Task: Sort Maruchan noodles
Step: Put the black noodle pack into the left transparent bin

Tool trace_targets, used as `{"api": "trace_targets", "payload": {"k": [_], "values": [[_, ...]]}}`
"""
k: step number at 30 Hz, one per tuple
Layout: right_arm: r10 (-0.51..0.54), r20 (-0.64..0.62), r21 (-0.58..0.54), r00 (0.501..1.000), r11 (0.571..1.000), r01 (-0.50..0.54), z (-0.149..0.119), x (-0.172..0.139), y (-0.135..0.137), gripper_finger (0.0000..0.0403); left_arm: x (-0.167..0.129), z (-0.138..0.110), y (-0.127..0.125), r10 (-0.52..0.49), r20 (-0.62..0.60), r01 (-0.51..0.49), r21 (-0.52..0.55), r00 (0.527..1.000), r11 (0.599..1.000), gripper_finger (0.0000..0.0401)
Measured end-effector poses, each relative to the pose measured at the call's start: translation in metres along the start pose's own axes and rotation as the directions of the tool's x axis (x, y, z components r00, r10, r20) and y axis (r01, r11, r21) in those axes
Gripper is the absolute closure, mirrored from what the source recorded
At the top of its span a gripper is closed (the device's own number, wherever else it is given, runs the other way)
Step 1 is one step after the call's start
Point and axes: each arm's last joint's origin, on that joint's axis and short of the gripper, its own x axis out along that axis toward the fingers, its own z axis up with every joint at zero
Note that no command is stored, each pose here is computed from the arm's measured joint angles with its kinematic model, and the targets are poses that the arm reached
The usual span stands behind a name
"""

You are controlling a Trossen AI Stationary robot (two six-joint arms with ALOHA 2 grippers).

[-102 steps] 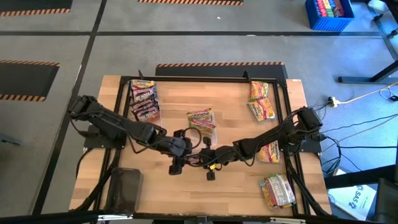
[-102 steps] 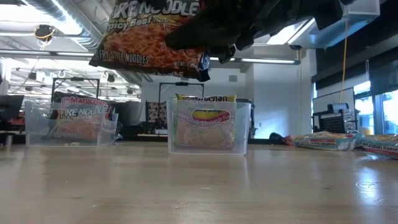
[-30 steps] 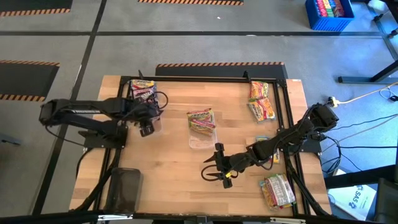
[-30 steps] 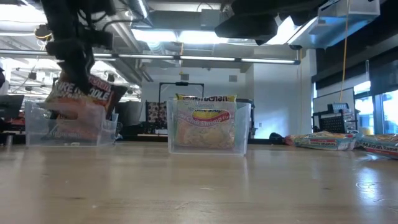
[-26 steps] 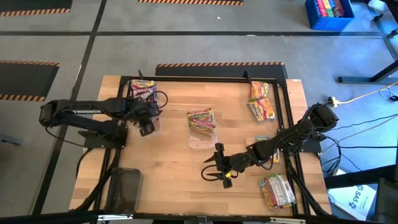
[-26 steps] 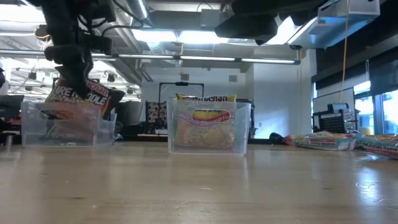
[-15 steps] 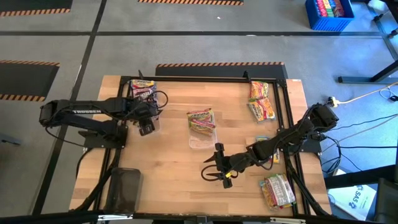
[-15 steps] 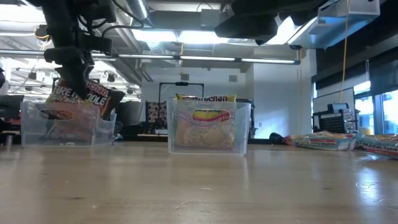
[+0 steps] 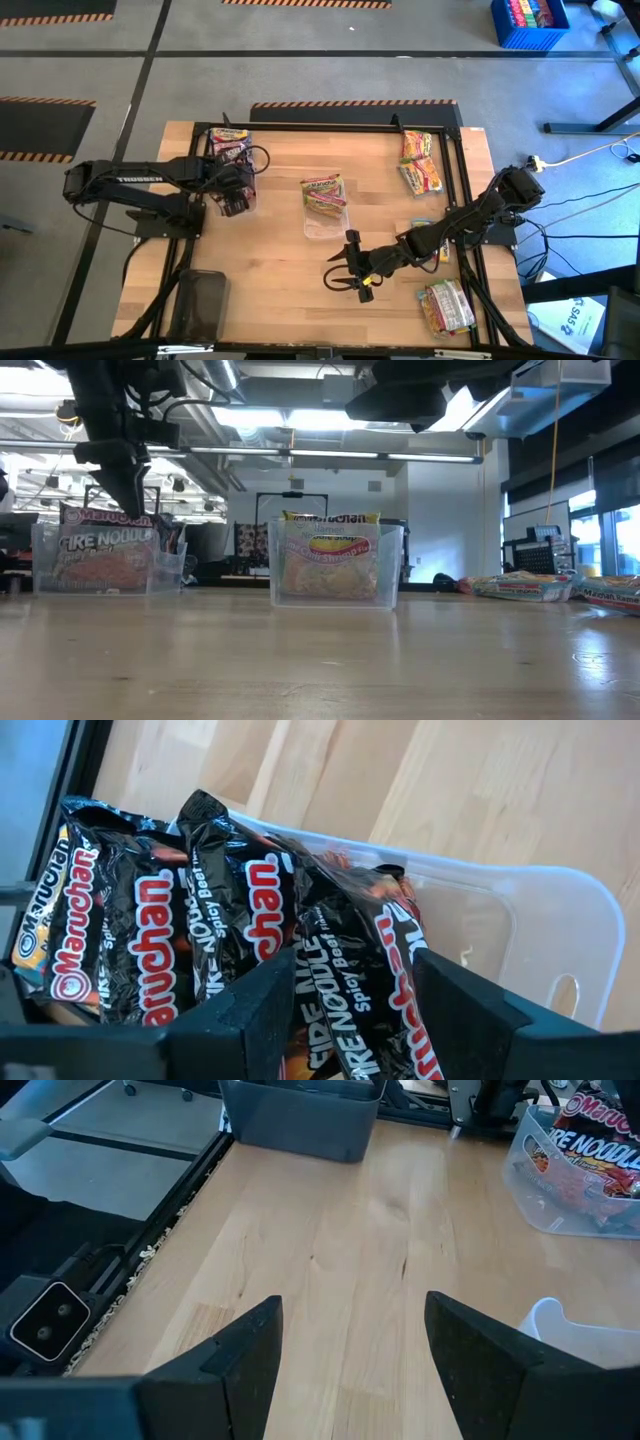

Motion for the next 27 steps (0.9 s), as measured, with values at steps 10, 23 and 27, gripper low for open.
{"api": "trace_targets", "payload": {"k": [10,23,27], "values": [[-0.035,0.003,0.0,0.999,0.999,0.035,0.0,0.0,-0.001,0.0175,-0.003,0.002,0.0,-0.029,0.004,0.029,-0.078,1.0,0.997,0.0205],[-0.024,0.001,0.005,1.0,1.0,0.024,0.0,0.0,-0.001,0.0175,-0.063,0.05,-0.027,-0.262,0.451,0.304,-0.021,0.853,0.952,0.0205],[-0.023,-0.007,0.036,1.0,0.999,0.023,-0.001,0.0,0.0,0.0175,-0.071,0.053,-0.054,-0.412,0.564,0.446,0.085,0.716,0.891,0.0205]]}}
